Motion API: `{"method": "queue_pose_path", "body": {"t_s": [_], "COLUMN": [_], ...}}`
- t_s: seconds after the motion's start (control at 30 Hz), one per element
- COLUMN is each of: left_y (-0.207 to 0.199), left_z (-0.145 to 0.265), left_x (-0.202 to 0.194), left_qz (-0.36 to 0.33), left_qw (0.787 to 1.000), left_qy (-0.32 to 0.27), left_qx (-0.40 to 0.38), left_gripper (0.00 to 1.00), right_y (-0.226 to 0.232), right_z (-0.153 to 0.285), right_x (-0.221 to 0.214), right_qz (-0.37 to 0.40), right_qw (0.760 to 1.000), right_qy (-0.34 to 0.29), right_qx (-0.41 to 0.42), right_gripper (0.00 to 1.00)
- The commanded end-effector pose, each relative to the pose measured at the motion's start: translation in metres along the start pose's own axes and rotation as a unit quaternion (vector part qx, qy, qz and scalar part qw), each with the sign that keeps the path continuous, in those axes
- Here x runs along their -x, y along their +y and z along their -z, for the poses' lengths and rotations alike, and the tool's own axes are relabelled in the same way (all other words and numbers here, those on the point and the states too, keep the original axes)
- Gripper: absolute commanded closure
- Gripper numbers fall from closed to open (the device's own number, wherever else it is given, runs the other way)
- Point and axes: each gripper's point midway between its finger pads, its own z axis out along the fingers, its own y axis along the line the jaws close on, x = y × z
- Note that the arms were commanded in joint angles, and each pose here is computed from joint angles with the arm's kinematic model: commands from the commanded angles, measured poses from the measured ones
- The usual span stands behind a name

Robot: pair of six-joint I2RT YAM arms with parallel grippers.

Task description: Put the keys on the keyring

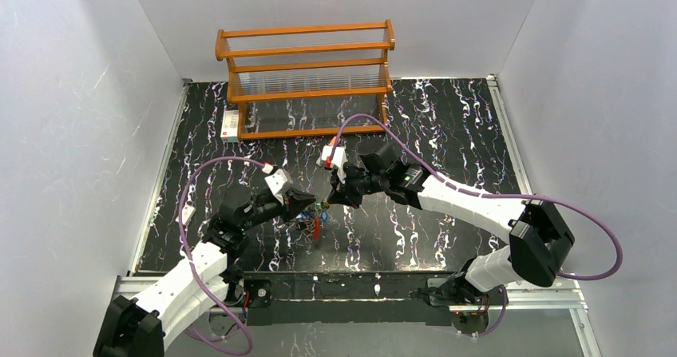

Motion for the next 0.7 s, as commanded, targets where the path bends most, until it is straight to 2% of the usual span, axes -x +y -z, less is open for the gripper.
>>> {"method": "queue_pose_path", "body": {"t_s": [0.0, 0.17, 0.3, 0.67], "left_y": [0.001, 0.0, -0.001, 0.002], "left_z": [-0.001, -0.001, -0.002, -0.001], "left_x": [0.02, 0.018, 0.019, 0.021], "left_qz": [0.007, 0.006, 0.009, 0.009], "left_qw": [0.999, 0.999, 0.999, 0.999], "left_qy": [-0.043, -0.041, -0.04, -0.044], "left_qx": [0.009, 0.006, 0.002, 0.011], "left_gripper": [1.0, 1.0, 1.0, 1.0], "right_y": [-0.007, -0.033, -0.04, -0.014], "right_z": [0.002, 0.01, 0.016, -0.001], "right_x": [0.011, 0.017, 0.025, 0.025], "right_qz": [0.027, 0.018, 0.015, 0.037], "right_qw": [0.999, 0.994, 0.991, 0.997], "right_qy": [-0.012, -0.012, -0.032, -0.045], "right_qx": [-0.02, -0.104, -0.132, -0.056], "right_gripper": [0.99, 0.99, 0.99, 0.99]}}
